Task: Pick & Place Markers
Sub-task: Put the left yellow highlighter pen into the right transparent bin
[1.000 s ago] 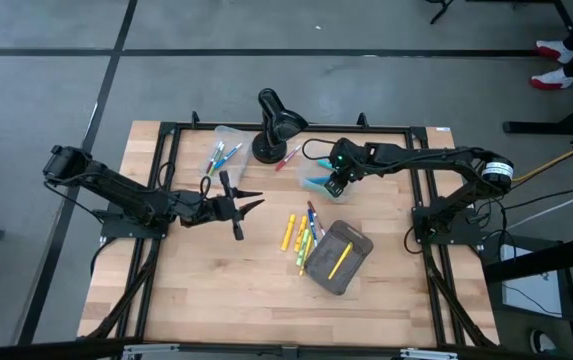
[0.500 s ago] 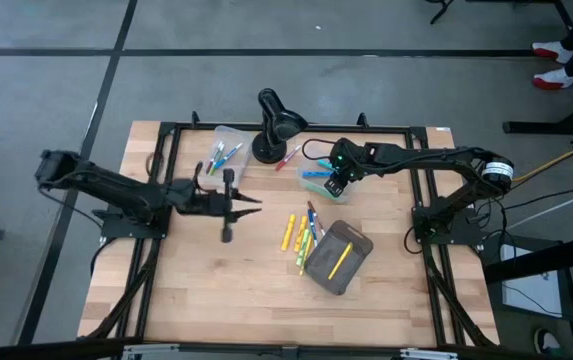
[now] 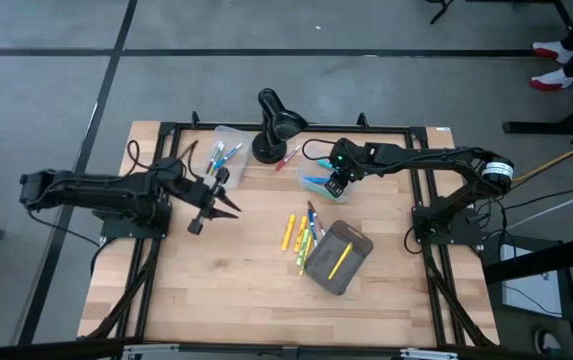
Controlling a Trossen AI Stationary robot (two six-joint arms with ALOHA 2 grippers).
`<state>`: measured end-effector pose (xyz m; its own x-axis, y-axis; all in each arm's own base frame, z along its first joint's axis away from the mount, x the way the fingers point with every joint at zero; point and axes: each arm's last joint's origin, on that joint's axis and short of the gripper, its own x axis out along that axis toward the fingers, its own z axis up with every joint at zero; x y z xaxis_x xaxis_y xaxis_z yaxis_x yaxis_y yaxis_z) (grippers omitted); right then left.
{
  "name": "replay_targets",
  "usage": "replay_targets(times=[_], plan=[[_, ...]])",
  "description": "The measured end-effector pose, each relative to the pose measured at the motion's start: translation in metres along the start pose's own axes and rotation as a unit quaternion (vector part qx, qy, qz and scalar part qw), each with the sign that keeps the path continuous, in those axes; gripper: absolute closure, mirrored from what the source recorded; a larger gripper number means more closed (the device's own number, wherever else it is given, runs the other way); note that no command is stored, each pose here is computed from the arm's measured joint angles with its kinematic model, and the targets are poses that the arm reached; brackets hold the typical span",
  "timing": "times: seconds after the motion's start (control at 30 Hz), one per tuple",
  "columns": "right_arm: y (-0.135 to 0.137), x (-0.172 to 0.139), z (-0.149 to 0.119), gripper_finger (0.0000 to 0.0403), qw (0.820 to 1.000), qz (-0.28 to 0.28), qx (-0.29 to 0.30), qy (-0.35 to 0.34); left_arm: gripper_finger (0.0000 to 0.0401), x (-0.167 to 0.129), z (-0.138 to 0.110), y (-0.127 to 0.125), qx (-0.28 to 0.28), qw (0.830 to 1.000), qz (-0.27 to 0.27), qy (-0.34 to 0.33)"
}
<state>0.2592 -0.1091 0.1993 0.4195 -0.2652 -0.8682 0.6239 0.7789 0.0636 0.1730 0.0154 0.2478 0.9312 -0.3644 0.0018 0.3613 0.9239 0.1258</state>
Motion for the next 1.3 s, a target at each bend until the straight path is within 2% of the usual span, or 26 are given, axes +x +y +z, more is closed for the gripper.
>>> replay_targets(times=[0.23,0.37,0.5,0.63,0.8,1.13,1.23,1.3], plan=[[0.0,0.0,0.0,0.0229,1.0,0.0,-0.022,0.0,0.0329,-0.026,-0.009,0.002,-0.013,0.998,0.037,-0.047],[0.0,0.0,0.0,0.0229,0.999,0.0,-0.037,0.0,0.0329,-0.037,-0.014,0.0,-0.03,0.997,0.008,-0.065],[0.0,0.0,0.0,0.0229,0.999,0.0,-0.04,0.0,0.0328,-0.048,-0.03,-0.003,-0.06,0.996,-0.012,-0.061],[0.001,0.0,0.0,0.0229,0.999,0.001,-0.038,0.0,0.0328,-0.06,-0.04,-0.007,-0.07,0.993,0.012,-0.09],[0.001,0.0,0.001,0.0229,0.999,0.002,-0.039,-0.005,0.0329,-0.076,-0.045,-0.009,-0.072,0.992,0.014,-0.099],[0.007,-0.001,0.007,0.0229,0.998,0.014,-0.046,-0.041,0.0329,-0.092,-0.049,-0.007,-0.081,0.992,0.039,-0.09],[0.007,-0.001,0.007,0.0229,0.998,0.015,-0.046,-0.041,0.0329,-0.094,-0.05,-0.005,-0.081,0.991,0.06,-0.088],[0.007,-0.001,0.007,0.0229,0.998,0.015,-0.047,-0.042,0.0329,-0.095,-0.05,-0.003,-0.082,0.987,0.097,-0.095]])
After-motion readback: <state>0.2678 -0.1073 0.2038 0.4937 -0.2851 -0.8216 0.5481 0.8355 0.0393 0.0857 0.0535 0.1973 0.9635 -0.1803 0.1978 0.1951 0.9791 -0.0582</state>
